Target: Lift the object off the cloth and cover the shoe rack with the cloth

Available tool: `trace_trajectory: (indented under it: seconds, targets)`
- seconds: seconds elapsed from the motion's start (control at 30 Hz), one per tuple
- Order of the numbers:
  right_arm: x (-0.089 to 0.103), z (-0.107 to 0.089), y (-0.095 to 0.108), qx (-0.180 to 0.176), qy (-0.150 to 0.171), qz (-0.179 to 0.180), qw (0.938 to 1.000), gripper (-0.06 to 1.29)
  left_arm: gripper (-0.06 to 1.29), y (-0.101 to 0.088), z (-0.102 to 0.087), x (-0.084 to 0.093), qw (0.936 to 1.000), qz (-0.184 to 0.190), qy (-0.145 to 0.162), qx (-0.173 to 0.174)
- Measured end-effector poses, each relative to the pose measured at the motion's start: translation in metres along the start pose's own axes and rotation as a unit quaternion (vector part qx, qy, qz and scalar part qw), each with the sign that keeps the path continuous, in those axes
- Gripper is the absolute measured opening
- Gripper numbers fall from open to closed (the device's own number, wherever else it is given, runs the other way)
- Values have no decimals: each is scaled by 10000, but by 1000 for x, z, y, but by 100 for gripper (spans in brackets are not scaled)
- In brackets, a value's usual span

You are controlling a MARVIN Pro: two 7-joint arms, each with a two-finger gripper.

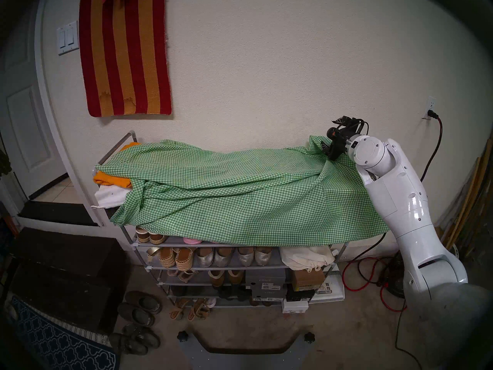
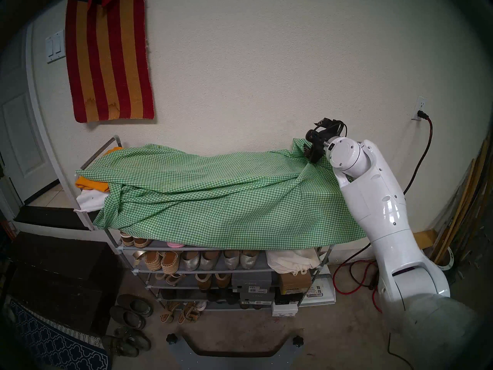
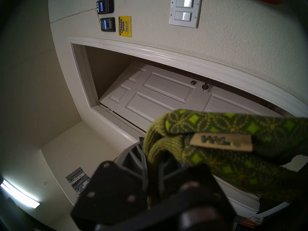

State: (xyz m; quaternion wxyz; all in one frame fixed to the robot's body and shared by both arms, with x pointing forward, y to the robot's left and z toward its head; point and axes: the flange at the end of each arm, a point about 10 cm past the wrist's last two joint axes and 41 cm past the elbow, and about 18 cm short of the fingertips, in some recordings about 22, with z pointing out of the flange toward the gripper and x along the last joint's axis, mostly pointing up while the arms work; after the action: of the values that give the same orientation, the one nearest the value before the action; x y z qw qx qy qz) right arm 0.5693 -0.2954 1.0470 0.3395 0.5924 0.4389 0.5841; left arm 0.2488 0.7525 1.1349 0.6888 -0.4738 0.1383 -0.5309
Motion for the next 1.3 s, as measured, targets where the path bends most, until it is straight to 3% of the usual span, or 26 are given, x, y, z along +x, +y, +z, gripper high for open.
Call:
trace_trajectory:
  seconds: [0.43,0.7,1.0,1.3]
  targets:
    - [17,-20,26,-185,308,-43,9993,123,7,0,0,0,10000,2,-3,-2]
    - [37,-35,3,85,510,-99,9986,123,7,0,0,0,10000,1,-6,1]
    - [8,-30,-39,547,168,-8,9984,123,7,0,0,0,10000,1,-11,0]
    - [-8,-23,-40,442,47,-119,9989,123,7,0,0,0,10000,-1,-14,-2]
